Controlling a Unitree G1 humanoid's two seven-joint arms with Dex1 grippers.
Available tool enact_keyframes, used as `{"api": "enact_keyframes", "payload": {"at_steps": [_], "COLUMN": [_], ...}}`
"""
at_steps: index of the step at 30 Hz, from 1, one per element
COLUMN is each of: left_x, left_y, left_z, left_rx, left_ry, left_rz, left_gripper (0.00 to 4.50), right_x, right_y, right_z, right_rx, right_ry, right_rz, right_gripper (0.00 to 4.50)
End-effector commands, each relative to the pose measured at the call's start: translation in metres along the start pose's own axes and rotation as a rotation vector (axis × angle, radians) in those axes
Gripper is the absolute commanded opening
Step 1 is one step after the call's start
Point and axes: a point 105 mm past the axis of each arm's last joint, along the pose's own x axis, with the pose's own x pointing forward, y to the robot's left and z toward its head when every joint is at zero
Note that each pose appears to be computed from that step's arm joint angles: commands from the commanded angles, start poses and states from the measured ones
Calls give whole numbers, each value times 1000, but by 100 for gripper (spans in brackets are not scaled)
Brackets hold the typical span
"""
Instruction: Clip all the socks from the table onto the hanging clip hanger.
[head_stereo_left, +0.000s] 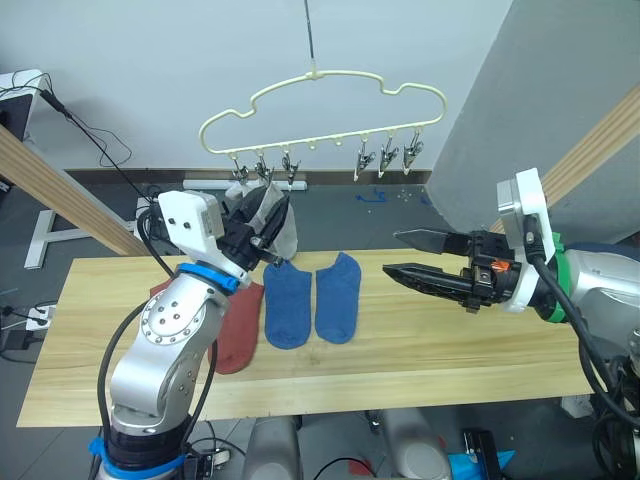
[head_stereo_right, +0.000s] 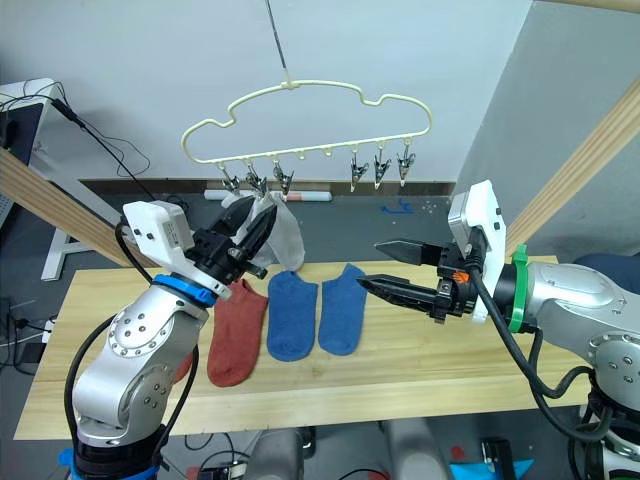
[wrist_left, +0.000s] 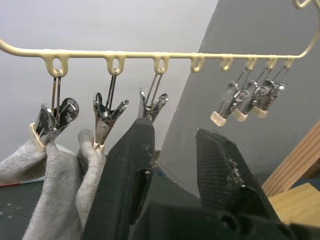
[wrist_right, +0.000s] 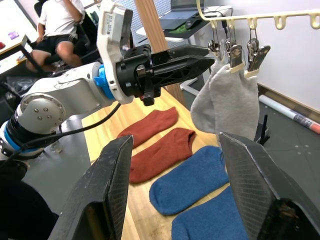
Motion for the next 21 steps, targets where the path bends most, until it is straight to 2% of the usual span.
{"api": "enact_keyframes", "payload": {"at_steps": [1, 8, 21], "left_x": [5, 22, 32], "left_y": [-4, -4, 5], "left_z": [5, -2, -4], "left_rx": [19, 20, 40], "left_ry": [-22, 5, 24], "left_rz": [-2, 51, 91], "left_gripper": [179, 179, 179], "right_x": [-1, -2, -1], "right_y": [8, 8, 10], "right_z": [7, 5, 3], "right_rx": [-43, -37, -30], "right_ry": [-25, -23, -26], "right_rz": [7, -11, -33], "right_gripper": [285, 285, 285]}}
